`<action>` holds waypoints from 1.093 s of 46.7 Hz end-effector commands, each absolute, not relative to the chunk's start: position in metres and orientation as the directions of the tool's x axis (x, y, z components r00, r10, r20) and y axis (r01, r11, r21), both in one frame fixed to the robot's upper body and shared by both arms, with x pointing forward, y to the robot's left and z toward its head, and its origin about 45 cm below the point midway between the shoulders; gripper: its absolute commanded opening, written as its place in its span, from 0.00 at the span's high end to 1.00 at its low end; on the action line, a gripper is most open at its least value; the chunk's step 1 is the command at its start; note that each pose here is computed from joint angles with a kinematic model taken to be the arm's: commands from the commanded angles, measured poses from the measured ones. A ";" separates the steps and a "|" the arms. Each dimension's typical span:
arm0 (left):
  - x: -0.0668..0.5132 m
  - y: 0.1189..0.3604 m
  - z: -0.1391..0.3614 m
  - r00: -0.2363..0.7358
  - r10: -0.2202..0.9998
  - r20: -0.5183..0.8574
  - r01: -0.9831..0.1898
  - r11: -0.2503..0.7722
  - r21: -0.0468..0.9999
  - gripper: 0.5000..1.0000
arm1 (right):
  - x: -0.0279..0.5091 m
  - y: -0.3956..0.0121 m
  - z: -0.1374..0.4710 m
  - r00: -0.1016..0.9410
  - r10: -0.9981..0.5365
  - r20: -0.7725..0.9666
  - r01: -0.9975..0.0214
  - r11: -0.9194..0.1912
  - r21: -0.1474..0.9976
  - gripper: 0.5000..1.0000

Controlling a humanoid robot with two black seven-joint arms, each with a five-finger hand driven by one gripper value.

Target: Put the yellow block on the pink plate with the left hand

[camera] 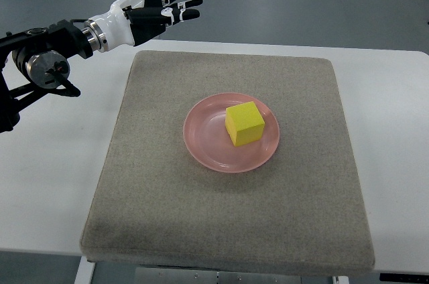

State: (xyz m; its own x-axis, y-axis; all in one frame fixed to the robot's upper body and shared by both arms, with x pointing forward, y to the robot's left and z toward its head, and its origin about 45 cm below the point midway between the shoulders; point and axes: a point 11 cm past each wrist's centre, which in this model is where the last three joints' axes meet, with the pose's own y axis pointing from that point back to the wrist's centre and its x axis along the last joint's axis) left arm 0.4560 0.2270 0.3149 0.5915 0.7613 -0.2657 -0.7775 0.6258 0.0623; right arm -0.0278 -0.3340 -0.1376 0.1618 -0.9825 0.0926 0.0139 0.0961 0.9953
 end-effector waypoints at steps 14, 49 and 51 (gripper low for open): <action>0.443 0.269 0.273 0.493 0.711 -0.501 -0.816 0.578 0.017 0.00 | -0.028 -0.334 -0.138 0.163 -0.982 0.092 0.014 0.096 0.995 0.15; 0.438 0.294 0.247 0.402 0.700 -0.591 -0.818 0.565 0.113 0.00 | -0.029 -0.328 -0.138 0.156 -0.985 0.068 0.018 0.072 0.997 0.15; 0.437 0.295 0.247 0.400 0.701 -0.590 -0.818 0.563 0.115 0.00 | -0.030 -0.329 -0.138 0.156 -0.985 0.069 0.019 0.073 0.997 0.15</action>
